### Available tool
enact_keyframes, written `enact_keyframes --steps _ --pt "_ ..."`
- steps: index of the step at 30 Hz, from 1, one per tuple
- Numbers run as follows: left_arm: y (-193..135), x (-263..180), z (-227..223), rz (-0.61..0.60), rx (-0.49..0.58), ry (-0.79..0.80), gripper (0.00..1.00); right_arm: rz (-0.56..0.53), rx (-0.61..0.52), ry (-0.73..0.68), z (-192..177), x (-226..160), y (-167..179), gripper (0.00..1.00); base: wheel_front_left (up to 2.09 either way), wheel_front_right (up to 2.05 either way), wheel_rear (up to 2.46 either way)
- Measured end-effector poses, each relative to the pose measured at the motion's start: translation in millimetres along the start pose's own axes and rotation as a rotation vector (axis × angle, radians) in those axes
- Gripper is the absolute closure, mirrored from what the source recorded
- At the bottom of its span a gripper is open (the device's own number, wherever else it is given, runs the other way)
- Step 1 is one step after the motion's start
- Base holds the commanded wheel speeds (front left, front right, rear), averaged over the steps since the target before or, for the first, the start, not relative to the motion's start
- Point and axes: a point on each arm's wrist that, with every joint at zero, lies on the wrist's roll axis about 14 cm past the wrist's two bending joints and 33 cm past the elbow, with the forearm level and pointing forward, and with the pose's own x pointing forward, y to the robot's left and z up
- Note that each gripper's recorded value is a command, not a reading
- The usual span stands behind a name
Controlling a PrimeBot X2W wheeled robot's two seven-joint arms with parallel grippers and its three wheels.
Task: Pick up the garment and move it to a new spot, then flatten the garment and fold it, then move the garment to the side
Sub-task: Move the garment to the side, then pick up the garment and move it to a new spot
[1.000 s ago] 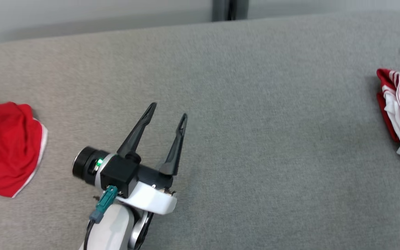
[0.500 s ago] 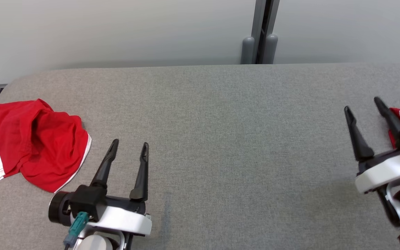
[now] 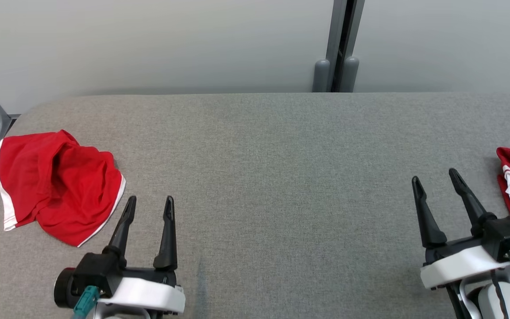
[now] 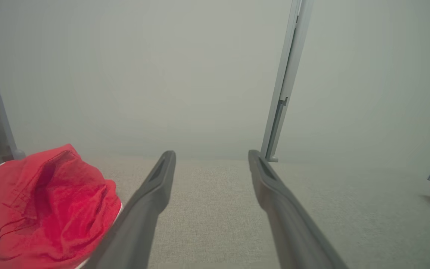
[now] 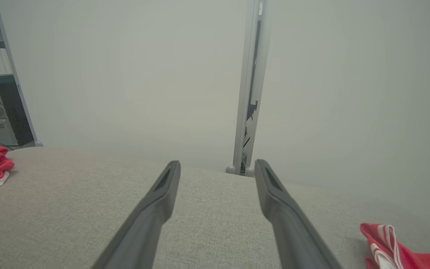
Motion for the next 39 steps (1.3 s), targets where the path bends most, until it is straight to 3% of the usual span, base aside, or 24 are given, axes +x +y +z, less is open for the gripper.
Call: enact_keyframes --steps 39 --pt "-2 -1 -9 0.005 -0.001 0.028 0.00 -0.026 0.062 0.026 -12 -2 3 0.00 0.00 0.00 0.00"
